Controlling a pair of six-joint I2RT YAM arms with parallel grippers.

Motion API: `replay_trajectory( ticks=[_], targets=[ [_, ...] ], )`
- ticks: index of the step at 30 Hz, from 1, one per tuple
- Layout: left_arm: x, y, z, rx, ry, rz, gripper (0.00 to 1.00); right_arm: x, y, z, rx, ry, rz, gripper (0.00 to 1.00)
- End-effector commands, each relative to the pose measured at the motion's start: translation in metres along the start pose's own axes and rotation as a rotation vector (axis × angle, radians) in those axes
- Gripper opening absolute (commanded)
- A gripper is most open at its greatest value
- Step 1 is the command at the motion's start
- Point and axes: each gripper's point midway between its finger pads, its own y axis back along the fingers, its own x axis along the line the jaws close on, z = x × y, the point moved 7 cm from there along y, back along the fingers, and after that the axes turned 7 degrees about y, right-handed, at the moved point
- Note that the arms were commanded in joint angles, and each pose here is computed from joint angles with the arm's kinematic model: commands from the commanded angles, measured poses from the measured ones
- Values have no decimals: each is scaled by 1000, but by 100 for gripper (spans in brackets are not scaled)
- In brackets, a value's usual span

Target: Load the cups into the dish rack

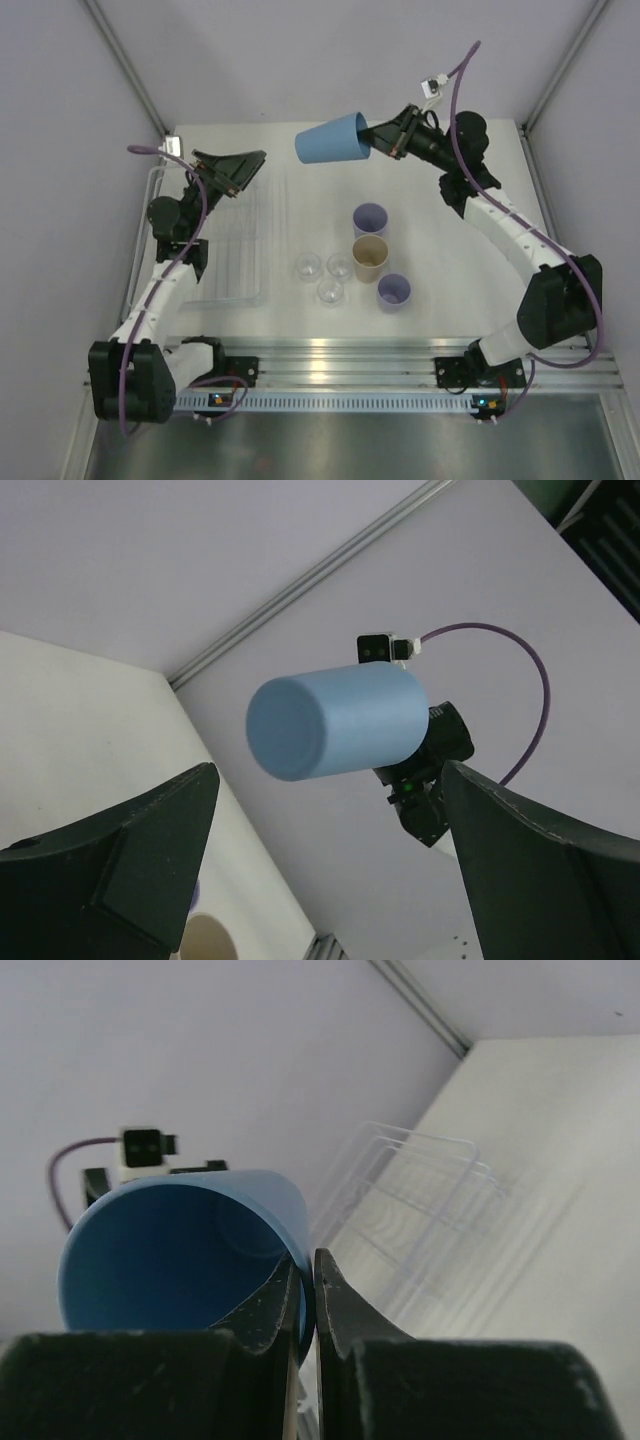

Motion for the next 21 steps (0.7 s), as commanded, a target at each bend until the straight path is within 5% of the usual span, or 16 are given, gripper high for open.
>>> replay_trajectory(
  ticks=[1, 21],
  targets=[
    [-26, 1, 4, -39, 42, -179, 99, 53, 2, 26, -112, 23, 294, 0],
    [-17, -25, -1, -50, 67, -176, 99, 53, -41, -3, -29, -69, 388, 0]
  ],
)
